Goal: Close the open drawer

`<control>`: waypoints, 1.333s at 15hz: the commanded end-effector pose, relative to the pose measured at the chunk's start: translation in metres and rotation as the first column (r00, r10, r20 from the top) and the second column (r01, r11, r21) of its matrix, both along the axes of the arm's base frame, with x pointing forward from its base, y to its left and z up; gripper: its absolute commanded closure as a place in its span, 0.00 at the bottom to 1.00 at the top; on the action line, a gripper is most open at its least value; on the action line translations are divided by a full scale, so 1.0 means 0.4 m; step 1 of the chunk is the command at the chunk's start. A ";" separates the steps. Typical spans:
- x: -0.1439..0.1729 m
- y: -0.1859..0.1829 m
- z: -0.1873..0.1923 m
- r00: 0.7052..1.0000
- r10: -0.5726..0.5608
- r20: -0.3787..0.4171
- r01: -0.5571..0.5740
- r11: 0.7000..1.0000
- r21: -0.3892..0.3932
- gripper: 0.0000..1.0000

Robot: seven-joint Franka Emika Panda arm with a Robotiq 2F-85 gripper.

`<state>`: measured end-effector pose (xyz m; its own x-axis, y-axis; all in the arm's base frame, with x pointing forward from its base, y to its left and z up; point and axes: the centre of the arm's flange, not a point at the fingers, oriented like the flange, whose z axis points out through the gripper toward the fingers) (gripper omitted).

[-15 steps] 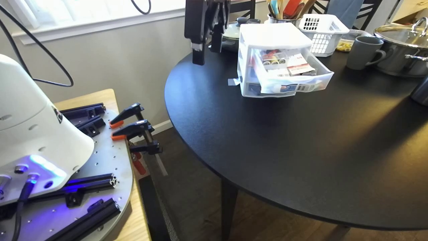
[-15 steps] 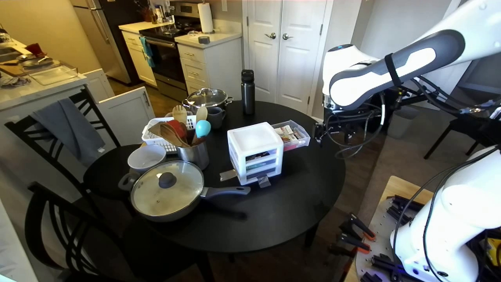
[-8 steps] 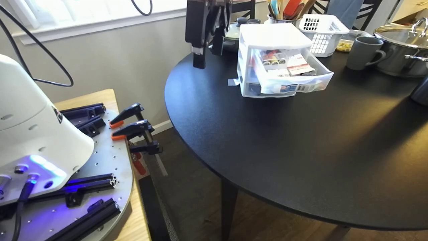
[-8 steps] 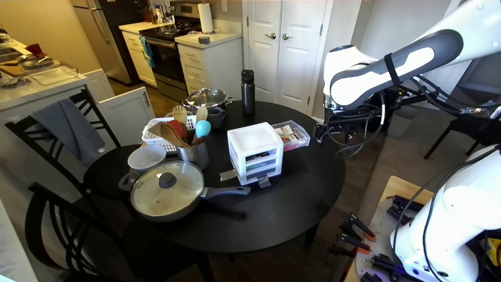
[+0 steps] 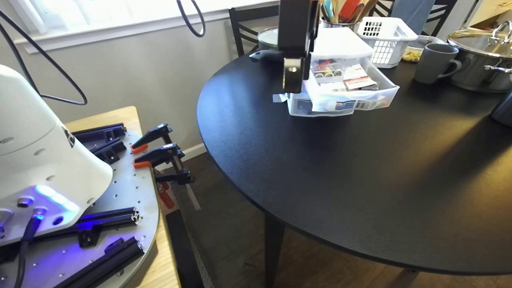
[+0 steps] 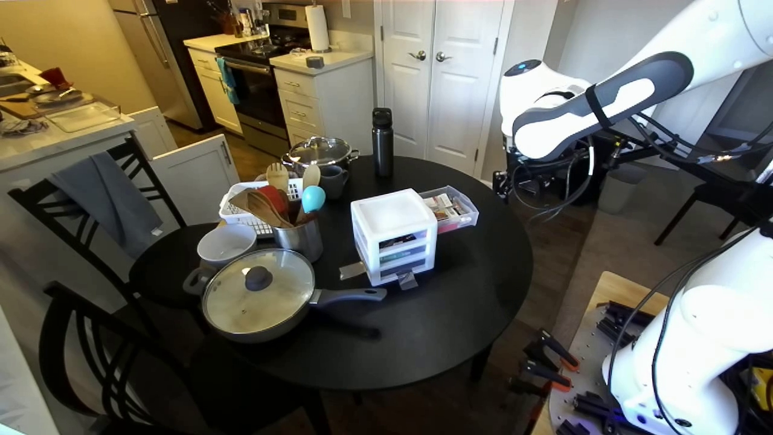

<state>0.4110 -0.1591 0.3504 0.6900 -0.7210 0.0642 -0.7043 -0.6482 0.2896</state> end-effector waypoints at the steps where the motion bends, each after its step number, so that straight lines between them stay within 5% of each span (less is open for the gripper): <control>1: 0.074 -0.005 -0.062 1.000 0.019 -0.021 -0.021 0.993 -0.112 0.00; 2: 0.087 -0.013 -0.090 0.999 0.014 -0.029 -0.018 0.990 -0.138 0.00; 3: 0.097 -0.020 -0.113 0.999 0.002 -0.035 -0.008 0.985 -0.173 0.25; 8: 0.133 -0.054 -0.207 0.996 -0.088 -0.014 0.083 0.970 -0.227 0.53; 14: 0.162 -0.064 -0.229 0.984 -0.171 0.052 0.177 0.970 -0.169 0.91; 20: 0.214 0.006 -0.206 0.967 -0.183 0.176 0.196 0.979 -0.059 0.97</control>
<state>0.4875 -0.1694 0.2658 0.5295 -0.8200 0.2172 -0.8404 -0.4722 0.2662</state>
